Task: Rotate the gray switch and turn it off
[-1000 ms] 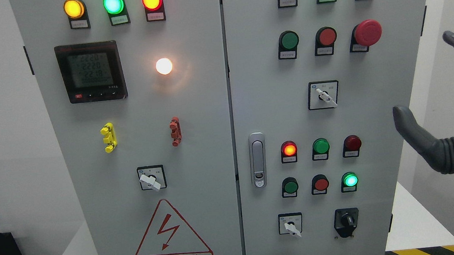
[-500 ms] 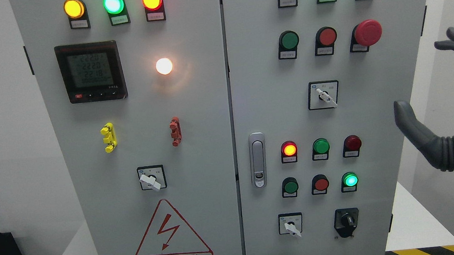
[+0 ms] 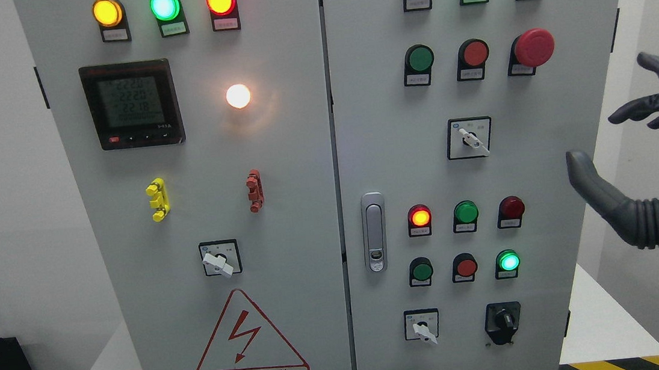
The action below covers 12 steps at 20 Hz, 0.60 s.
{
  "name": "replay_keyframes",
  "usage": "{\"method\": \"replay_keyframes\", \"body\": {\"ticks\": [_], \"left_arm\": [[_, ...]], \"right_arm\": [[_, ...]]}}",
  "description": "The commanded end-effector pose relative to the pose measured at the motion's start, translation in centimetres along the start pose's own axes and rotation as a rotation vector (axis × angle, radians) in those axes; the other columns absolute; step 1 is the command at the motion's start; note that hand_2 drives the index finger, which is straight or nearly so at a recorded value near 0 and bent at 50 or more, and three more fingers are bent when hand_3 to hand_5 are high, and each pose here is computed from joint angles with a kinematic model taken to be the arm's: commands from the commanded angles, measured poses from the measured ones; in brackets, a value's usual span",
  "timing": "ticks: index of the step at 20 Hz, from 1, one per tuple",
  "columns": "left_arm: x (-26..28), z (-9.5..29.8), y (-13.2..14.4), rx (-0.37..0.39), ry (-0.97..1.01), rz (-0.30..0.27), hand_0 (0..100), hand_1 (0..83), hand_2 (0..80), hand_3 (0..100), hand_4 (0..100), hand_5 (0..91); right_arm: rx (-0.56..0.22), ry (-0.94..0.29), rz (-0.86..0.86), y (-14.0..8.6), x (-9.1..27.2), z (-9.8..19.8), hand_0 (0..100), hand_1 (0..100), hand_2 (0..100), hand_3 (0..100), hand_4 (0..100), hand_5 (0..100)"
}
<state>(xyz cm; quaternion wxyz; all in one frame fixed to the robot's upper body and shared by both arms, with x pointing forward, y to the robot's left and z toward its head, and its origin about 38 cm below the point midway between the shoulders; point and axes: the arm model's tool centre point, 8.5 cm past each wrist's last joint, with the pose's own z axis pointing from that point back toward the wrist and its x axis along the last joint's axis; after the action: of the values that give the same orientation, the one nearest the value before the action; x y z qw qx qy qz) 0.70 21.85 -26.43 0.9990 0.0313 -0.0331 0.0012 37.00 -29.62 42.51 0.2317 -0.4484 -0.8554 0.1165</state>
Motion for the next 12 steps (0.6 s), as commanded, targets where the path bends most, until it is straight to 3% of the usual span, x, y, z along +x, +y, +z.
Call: {"method": "replay_keyframes", "body": {"ticks": [1, 12], "left_arm": [[1.5, -0.1, 0.0, 0.001, -0.033, 0.027, 12, 38.9, 0.0, 0, 0, 0.0], [1.5, -0.1, 0.0, 0.001, -0.033, 0.027, 12, 38.9, 0.0, 0, 0, 0.0]], "right_arm": [[0.021, 0.036, -0.057, 1.0, -0.4, 0.3, 15, 56, 34, 88, 92, 100], [0.105, 0.119, -0.164, 4.7, 0.0, 1.0, 15, 58, 50, 96, 96, 100]]}}
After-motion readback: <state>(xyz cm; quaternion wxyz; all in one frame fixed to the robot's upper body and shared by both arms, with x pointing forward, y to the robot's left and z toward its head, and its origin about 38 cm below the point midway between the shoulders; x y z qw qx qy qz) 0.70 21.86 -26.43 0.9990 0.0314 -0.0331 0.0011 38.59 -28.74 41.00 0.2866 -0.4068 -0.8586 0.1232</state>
